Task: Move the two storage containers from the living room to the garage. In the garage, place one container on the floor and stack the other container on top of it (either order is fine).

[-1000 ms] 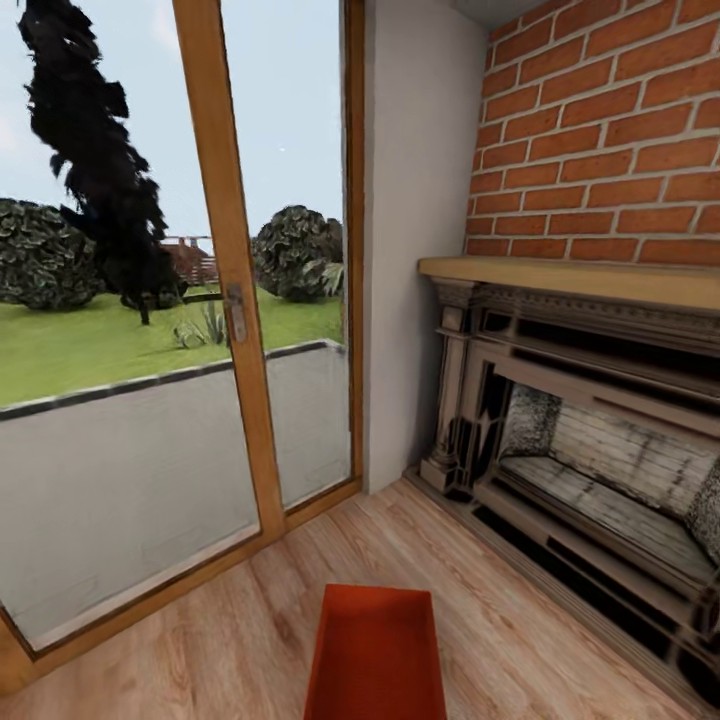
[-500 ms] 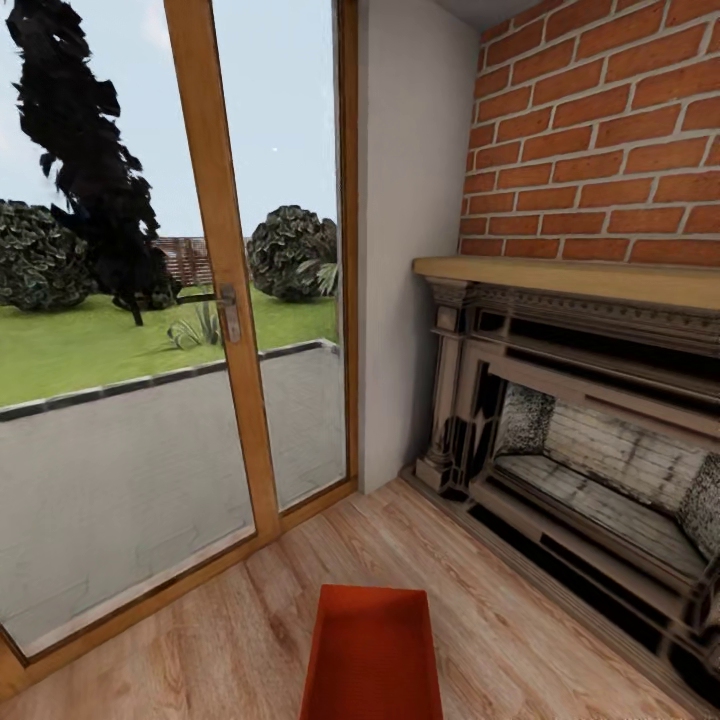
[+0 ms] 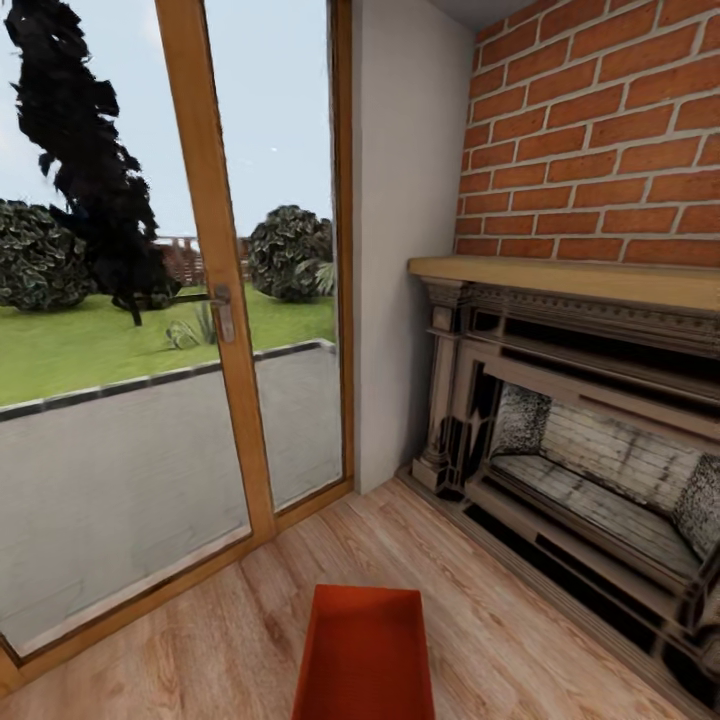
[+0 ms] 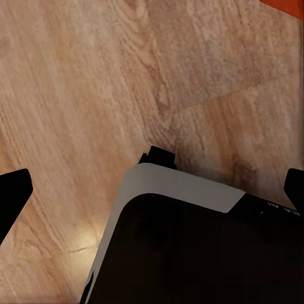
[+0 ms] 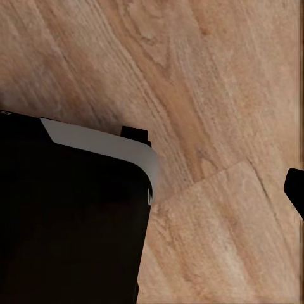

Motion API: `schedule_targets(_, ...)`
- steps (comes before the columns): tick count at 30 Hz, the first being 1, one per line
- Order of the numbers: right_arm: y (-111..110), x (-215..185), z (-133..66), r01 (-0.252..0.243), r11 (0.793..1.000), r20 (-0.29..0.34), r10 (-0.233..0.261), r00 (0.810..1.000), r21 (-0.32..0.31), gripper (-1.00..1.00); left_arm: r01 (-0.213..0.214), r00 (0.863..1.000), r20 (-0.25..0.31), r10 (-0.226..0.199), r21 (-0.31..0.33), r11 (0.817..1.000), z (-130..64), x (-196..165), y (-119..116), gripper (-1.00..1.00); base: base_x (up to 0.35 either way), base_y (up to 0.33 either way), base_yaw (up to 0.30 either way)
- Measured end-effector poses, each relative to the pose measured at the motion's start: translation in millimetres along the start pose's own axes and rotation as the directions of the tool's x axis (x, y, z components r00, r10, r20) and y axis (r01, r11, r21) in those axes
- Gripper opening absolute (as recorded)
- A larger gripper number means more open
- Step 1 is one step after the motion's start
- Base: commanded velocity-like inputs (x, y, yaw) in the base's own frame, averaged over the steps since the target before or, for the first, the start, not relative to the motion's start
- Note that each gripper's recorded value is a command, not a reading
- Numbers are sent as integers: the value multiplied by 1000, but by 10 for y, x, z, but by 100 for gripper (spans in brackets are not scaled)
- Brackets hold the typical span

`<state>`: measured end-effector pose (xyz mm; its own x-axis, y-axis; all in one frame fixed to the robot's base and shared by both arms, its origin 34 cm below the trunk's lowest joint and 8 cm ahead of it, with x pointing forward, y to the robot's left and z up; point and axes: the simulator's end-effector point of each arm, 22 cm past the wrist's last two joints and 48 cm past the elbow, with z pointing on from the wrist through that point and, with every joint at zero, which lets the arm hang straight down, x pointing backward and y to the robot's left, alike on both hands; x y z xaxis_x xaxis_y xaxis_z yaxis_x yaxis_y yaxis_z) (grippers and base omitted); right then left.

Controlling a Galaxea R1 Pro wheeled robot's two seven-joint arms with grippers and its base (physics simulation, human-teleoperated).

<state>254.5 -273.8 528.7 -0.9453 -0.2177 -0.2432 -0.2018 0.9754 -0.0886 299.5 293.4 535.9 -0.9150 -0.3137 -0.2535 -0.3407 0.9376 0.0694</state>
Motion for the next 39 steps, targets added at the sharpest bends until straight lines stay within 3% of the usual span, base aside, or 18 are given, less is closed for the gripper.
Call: schedule_targets(39,31,-7,-2,9,1000,2,-9,1000,-5,100,2,1000,1,-2,-1,1000,-1,-1,6,100,12,-2,-16)
